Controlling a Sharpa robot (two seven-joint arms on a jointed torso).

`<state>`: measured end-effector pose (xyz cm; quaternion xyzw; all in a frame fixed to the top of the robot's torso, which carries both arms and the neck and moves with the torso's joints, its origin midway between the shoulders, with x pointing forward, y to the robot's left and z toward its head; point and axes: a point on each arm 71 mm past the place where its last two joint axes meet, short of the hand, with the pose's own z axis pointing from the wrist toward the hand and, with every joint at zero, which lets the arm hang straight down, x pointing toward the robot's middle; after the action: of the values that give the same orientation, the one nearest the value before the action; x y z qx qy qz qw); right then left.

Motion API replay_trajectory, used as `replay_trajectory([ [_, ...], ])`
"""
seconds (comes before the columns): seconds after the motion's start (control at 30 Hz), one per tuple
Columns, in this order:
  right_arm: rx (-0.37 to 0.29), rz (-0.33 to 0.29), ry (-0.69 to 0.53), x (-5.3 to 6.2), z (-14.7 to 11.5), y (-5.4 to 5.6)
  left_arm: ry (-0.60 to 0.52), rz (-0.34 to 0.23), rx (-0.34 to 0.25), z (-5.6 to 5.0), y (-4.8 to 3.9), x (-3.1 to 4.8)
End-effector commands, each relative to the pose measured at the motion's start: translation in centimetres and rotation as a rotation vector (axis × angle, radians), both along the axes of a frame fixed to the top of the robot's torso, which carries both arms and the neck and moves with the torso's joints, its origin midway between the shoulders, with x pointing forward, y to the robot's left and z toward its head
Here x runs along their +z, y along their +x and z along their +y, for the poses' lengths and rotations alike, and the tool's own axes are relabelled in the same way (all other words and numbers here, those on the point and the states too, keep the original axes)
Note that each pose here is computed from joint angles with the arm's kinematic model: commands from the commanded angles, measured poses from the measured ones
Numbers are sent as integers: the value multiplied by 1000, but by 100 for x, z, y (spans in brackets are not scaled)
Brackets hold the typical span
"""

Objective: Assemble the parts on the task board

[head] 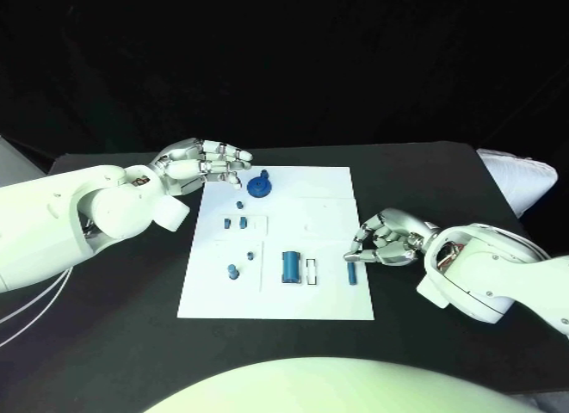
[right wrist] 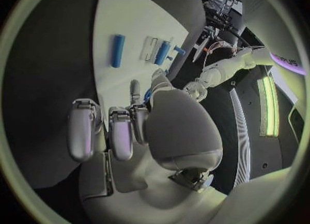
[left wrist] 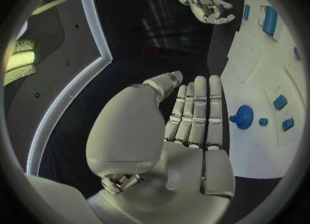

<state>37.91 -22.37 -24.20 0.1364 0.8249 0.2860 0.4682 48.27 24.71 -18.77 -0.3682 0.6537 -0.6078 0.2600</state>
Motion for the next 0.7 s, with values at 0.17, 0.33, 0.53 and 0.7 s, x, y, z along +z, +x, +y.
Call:
replay_trajectory([
  [0.17,-6,-69,-116,-21,-147,-68,-18,-3,-18,-40,-19,15],
  [0.33,-7,-60,-160,-122,-163,-122,-20,-3,-22,-53,-26,16],
  [0.53,-7,-59,-192,-221,-107,-152,-20,-2,-25,-55,-29,16],
  [0.7,-8,-51,-225,-274,-82,-140,-20,-2,-24,-50,-31,16],
])
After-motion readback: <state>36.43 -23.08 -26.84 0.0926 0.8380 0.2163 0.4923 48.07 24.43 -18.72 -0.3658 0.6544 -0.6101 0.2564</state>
